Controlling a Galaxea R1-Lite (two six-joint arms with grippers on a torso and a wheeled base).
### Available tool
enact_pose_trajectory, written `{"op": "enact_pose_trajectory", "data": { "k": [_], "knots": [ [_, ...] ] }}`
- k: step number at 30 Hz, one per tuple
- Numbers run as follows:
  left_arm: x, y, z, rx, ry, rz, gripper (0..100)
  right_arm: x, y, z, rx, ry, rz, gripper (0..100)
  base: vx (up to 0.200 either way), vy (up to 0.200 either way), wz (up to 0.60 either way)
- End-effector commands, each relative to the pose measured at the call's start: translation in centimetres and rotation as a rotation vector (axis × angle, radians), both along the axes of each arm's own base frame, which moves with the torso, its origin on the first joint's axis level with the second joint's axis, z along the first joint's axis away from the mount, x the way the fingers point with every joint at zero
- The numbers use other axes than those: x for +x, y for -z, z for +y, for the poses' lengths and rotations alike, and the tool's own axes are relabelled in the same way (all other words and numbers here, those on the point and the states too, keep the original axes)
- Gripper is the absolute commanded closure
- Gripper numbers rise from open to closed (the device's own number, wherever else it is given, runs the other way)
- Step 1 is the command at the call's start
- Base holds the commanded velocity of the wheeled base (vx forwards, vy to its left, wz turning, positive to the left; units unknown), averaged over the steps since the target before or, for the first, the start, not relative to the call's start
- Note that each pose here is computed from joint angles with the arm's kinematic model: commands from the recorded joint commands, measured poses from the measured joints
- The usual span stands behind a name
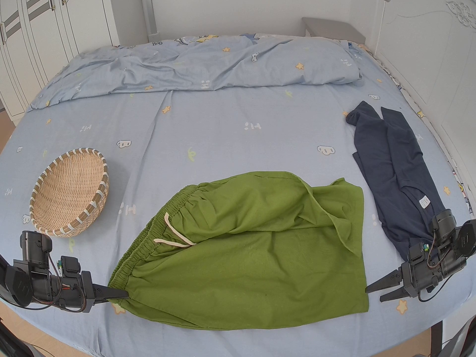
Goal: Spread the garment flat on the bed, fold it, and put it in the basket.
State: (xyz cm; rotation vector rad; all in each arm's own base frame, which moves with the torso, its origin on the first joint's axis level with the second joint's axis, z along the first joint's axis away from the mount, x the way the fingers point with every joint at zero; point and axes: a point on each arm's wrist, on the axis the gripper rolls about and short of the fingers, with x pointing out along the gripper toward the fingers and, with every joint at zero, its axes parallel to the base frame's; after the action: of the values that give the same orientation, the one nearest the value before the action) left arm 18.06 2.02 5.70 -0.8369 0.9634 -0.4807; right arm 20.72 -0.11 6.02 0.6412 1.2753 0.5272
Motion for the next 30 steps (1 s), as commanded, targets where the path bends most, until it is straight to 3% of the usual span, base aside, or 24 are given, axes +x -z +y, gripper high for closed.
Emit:
{"op": "enact_pose_trajectory", "data": {
  "k": [1,30],
  "knots": [
    [0.2,-0.1,0.2,-0.001,-0.007,-0.007,100,0.3,1.1,0.7,0.026,-0.037,0.053,0,0.000,0.000,0.00],
    [0.5,0.1,0.4,-0.010,-0.011,-0.009,100,1.7,1.8,4.3,0.023,-0.179,0.069,0,0.000,0.000,0.00]
  ]
}}
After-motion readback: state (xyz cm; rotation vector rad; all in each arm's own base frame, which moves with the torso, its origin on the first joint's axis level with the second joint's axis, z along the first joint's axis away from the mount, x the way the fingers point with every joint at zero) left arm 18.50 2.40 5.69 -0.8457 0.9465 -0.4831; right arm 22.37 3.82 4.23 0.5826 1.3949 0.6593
